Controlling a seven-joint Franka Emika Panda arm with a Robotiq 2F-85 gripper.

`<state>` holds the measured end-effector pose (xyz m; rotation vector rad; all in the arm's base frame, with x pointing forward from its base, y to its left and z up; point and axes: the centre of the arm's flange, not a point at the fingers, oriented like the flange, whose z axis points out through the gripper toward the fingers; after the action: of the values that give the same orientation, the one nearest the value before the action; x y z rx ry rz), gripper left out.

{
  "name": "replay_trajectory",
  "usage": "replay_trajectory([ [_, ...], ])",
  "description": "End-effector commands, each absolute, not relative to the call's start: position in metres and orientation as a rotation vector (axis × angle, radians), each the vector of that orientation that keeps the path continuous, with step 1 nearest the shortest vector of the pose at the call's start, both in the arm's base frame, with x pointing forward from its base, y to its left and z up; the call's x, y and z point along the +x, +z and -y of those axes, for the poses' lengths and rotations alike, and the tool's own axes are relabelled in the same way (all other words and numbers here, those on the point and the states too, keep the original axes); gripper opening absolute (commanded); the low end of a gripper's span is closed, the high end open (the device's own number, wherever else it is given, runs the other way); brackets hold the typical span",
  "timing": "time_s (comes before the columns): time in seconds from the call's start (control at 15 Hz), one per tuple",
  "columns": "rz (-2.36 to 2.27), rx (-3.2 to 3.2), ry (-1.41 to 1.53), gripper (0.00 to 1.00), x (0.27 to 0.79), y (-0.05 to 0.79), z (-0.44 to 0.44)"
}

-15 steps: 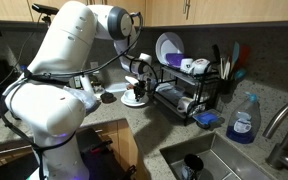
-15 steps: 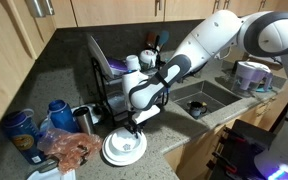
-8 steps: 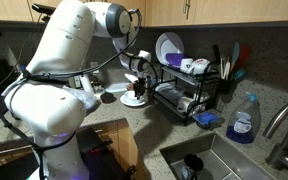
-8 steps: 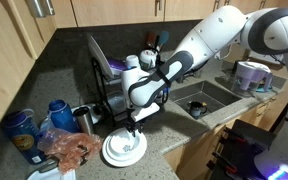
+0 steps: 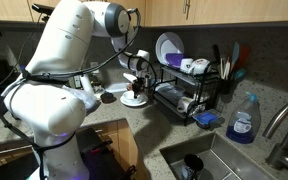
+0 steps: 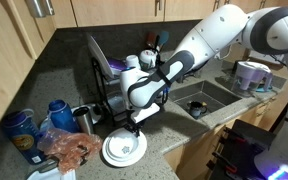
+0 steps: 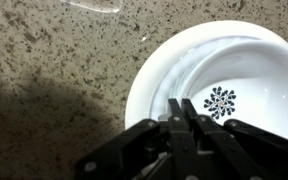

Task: Move the white bowl on the top to the right

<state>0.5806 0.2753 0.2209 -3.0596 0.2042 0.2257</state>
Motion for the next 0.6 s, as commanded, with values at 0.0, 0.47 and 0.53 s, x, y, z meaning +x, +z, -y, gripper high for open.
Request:
replay_trajectory([
  [0.0,-0.198,-3.088,0.257,0.33,0.569,0.226,-0.276],
  [0.47,-0.181,-3.095,0.285,0.84,0.566,0.214,-0.279],
  [0.53,-0.181,-3.093,0.287,0.91,0.567,0.213,-0.279],
])
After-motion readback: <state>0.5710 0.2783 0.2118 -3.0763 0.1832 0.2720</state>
